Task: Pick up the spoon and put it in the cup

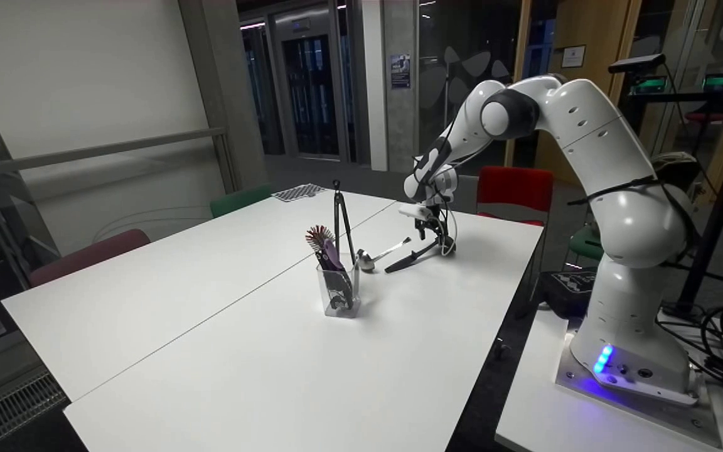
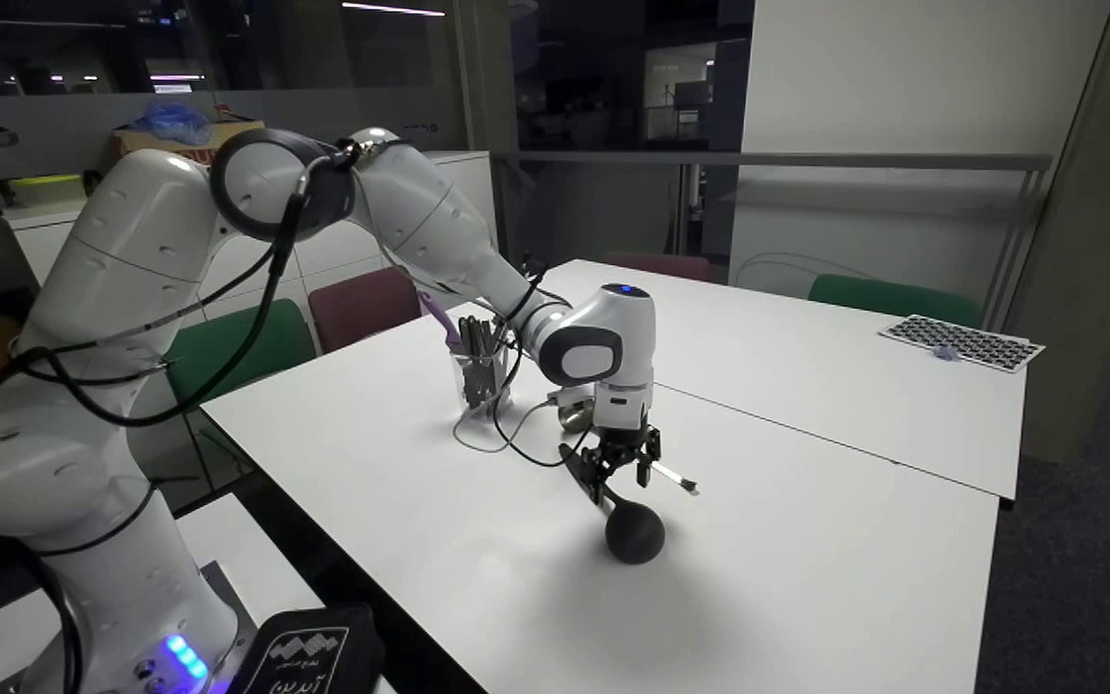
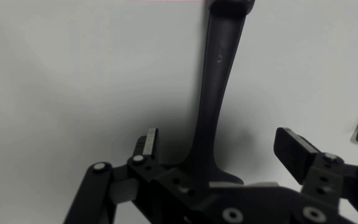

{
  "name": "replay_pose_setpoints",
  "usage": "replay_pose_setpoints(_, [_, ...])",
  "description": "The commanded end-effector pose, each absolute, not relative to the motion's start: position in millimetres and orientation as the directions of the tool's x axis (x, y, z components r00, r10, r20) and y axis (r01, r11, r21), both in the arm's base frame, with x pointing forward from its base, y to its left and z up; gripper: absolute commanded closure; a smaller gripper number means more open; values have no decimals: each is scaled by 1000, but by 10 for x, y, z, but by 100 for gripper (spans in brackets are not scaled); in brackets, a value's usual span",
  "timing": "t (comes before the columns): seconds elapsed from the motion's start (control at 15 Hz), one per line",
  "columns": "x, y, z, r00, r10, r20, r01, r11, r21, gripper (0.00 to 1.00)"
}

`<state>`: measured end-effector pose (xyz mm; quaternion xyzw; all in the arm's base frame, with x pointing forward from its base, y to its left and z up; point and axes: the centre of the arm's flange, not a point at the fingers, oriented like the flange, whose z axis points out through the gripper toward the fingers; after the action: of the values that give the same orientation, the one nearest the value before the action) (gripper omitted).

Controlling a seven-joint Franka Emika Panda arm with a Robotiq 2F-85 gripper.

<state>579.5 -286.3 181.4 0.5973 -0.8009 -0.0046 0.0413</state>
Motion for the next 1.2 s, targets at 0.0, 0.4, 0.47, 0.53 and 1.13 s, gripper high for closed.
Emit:
replay_pose_setpoints(0.0, [5867,-2933,1740,-267,-963,48,-961,270,68,0])
replay_pose_setpoints(0.4, [5858,-2933,1643,-263,-964,46,-961,266,76,31])
replay_pose_setpoints(0.47, [5860,-2932,1636,-262,-964,47,-961,265,76,37])
replay_pose_setpoints(0.53, [5861,-2932,1628,-262,-964,47,-961,265,77,45])
replay_pose_setpoints(1.13, [5841,-2934,1601,-262,-964,49,-961,266,81,100])
